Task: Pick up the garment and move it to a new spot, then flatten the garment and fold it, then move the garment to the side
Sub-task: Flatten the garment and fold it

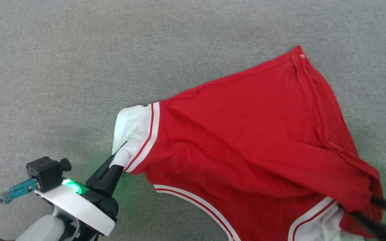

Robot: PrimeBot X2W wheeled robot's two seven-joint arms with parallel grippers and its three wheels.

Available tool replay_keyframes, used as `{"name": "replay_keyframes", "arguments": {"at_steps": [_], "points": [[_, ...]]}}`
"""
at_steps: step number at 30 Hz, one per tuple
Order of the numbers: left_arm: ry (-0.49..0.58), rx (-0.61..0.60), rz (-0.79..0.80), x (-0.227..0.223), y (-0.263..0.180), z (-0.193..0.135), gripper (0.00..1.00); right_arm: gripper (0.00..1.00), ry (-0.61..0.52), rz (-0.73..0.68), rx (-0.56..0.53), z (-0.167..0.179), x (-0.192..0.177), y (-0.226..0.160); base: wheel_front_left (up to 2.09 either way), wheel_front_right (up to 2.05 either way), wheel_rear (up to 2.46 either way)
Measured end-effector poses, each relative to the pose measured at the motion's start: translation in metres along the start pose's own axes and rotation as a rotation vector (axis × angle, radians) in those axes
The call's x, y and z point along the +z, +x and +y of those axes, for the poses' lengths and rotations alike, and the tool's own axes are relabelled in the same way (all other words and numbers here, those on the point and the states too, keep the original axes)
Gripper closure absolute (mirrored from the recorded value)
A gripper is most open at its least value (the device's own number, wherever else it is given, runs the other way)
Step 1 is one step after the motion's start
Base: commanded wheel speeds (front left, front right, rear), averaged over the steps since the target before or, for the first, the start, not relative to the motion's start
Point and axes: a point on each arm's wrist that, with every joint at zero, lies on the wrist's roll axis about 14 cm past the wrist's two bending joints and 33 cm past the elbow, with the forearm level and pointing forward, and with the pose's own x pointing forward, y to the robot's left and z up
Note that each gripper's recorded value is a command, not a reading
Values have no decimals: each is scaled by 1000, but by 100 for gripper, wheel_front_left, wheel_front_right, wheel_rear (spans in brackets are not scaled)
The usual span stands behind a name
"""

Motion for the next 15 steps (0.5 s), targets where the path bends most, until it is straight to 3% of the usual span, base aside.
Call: {"name": "replay_keyframes", "arguments": {"at_steps": [4, 9, 15], "points": [[-9, 2, -2, -3, -2, -2, 100, 0, -44, -57, -30, -12, 32, -17, 0, 0, 0], [-16, -1, -11, -3, -1, -4, 100, 0, -136, -208, -77, -26, 104, -29, 0, 0, 0], [-37, 16, -10, -8, 2, -1, 100, 0, -253, -364, -68, -16, 186, -2, 0, 0, 0]]}}
